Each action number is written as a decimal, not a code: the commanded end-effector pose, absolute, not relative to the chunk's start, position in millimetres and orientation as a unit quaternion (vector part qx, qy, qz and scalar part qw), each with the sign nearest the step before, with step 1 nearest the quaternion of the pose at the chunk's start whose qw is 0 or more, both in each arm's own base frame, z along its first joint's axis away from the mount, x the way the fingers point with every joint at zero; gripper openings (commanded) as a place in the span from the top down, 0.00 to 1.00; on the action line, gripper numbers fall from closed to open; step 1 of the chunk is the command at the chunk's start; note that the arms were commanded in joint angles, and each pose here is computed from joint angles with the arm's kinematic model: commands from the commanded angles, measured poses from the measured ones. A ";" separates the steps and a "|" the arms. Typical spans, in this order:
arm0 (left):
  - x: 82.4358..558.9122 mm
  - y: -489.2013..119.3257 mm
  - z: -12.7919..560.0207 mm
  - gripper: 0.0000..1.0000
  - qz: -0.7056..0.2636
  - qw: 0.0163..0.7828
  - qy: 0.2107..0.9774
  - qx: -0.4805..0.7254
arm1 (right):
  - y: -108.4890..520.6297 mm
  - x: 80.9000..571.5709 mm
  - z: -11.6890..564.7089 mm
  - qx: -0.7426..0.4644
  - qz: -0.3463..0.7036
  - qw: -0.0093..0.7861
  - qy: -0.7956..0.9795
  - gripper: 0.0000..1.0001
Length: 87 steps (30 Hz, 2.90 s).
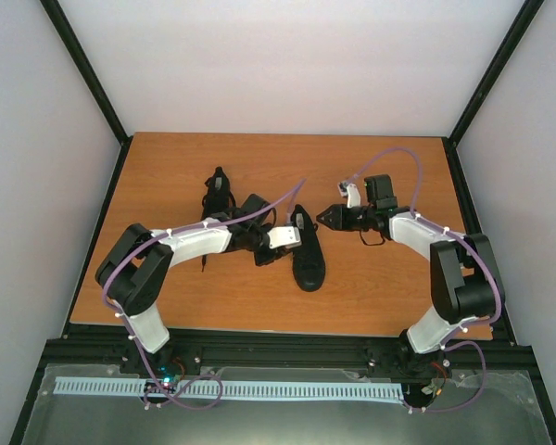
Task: Tie the shoes
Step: Tie the shoelace on the shoe.
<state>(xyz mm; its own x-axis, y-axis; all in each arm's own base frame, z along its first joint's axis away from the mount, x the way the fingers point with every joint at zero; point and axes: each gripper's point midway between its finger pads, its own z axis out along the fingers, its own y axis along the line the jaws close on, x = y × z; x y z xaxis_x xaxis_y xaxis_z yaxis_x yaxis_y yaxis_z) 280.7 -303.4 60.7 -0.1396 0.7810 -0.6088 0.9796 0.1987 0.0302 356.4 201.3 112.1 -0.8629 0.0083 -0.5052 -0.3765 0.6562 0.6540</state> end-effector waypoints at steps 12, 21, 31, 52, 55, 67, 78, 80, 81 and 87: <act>284.1 -305.2 88.1 0.58 -0.196 0.277 0.723 0.602 | 226.3 348.0 84.8 -0.105 0.408 0.204 0.884 0.50; 318.8 -352.4 138.9 0.36 -0.230 0.394 0.688 0.564 | 222.4 350.9 79.6 -0.087 0.395 0.204 0.891 0.44; 343.5 -378.6 122.9 0.46 -0.232 0.422 0.699 0.529 | 223.9 348.0 70.4 -0.073 0.404 0.187 0.893 0.57; 326.2 -360.9 76.9 0.75 -0.210 0.351 0.715 0.567 | 226.4 347.9 98.0 -0.099 0.413 0.214 0.879 0.97; 324.1 -355.8 72.7 0.75 -0.205 0.342 0.717 0.571 | 225.2 347.0 106.1 -0.105 0.412 0.224 0.877 0.97; 319.9 -346.4 59.3 0.79 -0.203 0.325 0.726 0.571 | 224.9 344.8 113.0 -0.110 0.411 0.228 0.876 0.97; 314.9 -338.2 47.6 0.81 -0.196 0.315 0.727 0.578 | 223.9 345.3 116.0 -0.117 0.405 0.231 0.877 0.97; 314.2 -338.0 46.3 0.82 -0.197 0.315 0.726 0.579 | 223.3 345.6 119.1 -0.118 0.404 0.236 0.876 0.97; 313.7 -337.5 45.0 0.82 -0.197 0.314 0.726 0.579 | 223.0 345.5 120.0 -0.117 0.403 0.237 0.876 0.97; 312.7 -337.5 41.6 0.86 -0.198 0.313 0.725 0.580 | 222.0 345.1 123.4 -0.118 0.401 0.241 0.876 0.97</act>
